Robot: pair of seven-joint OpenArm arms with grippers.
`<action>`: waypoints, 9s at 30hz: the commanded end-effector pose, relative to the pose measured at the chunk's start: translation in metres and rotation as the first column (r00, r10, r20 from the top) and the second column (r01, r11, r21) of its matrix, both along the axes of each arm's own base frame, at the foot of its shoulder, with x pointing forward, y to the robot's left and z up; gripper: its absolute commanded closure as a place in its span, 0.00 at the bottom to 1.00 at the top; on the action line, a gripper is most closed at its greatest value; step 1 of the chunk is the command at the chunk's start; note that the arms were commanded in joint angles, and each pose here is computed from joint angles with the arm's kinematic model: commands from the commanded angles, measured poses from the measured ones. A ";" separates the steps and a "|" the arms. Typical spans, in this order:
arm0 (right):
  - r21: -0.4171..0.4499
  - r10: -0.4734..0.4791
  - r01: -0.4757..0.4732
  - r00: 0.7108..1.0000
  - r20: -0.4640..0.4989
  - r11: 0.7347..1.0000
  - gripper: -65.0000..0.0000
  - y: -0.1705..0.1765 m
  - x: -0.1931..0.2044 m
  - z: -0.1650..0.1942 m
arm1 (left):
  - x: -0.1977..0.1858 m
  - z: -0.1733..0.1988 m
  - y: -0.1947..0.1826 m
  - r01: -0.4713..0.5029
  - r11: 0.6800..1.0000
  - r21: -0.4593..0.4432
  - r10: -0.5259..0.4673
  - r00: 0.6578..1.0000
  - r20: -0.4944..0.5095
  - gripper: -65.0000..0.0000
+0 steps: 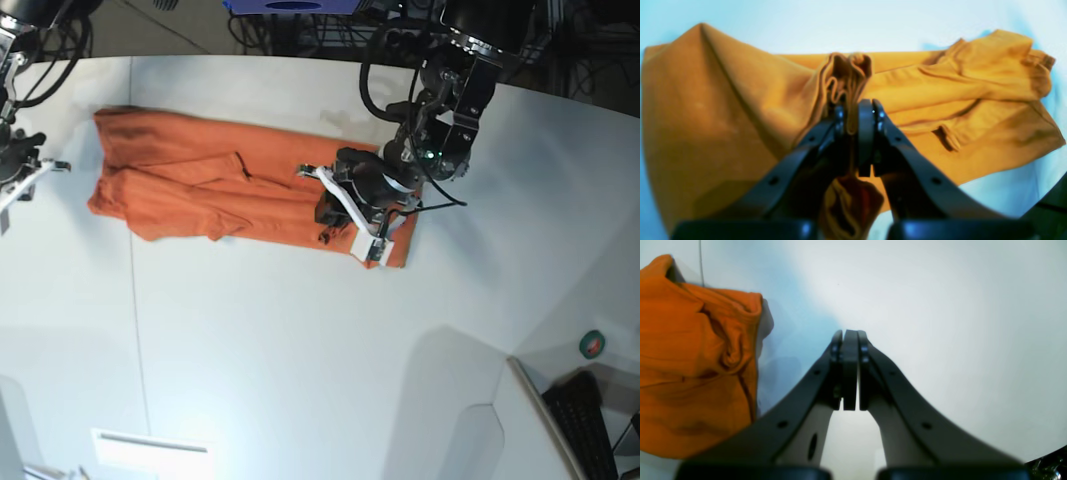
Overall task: Layout the t-shirt on the table in an organized manner, then fold the t-shirt properly
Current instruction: 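Grasp the strip's end with the left gripper and lift it, then fold the held end toward the right gripper and lower it, then press the folded end flat with the right gripper, then grasp the folded end with the right gripper and pull it back open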
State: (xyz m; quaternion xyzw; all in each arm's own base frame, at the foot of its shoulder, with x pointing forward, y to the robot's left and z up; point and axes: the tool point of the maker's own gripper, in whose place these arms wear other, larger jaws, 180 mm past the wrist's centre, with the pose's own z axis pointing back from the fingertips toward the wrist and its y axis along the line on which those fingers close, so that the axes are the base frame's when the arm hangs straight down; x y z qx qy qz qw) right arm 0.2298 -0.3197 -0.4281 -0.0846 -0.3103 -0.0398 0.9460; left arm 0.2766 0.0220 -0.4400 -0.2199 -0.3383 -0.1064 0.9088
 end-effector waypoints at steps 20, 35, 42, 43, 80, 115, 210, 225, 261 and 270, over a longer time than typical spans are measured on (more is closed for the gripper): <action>-0.027 0.006 -0.005 0.999 0.053 1.000 1.00 -0.007 0.012 0.016 | 0.010 0.012 -0.012 0.029 0.999 -0.022 -0.028 0.999 0.042 1.00; -0.026 0.007 -0.005 0.998 0.060 1.000 1.00 -0.007 0.014 0.017 | -0.023 0.007 -0.068 0.229 0.973 -0.025 -0.229 0.973 0.022 0.29; -0.027 0.007 -0.005 0.998 0.061 1.000 1.00 -0.007 0.015 0.018 | -0.011 0.038 -0.062 0.235 0.972 -0.024 -0.231 0.966 0.114 0.53; -0.027 0.007 -0.006 0.998 0.059 1.000 1.00 -0.007 0.014 0.017 | -0.007 0.039 -0.052 0.216 0.976 -0.014 -0.213 0.970 0.118 0.61; 0.211 0.520 -0.520 0.852 0.057 0.828 0.65 0.248 0.016 0.011 | 0.060 0.081 0.211 -0.490 0.871 0.049 0.474 0.861 0.183 1.00; 0.505 0.641 -0.550 0.767 -0.008 0.665 0.56 0.353 0.010 -0.043 | -0.082 0.053 0.398 -0.685 0.701 0.197 0.673 0.728 0.133 1.00; 0.440 0.565 -0.483 0.823 -0.068 0.757 0.76 0.333 -0.026 -0.013 | -0.085 0.044 0.414 -0.706 0.680 0.197 0.702 0.705 0.100 1.00; 0.356 0.548 -0.538 0.833 0.081 0.764 0.75 0.336 0.102 -0.005 | -0.085 0.044 0.414 -0.706 0.680 0.198 0.702 0.705 0.099 1.00; 0.394 0.532 -0.509 0.845 0.059 0.765 0.68 0.346 0.121 -0.024 | -0.085 0.044 0.414 -0.706 0.680 0.197 0.702 0.705 0.100 1.00; 0.390 0.529 -0.517 0.844 0.086 0.762 1.00 0.348 0.116 -0.016 | -0.085 0.044 0.414 -0.706 0.680 0.197 0.702 0.705 0.100 1.00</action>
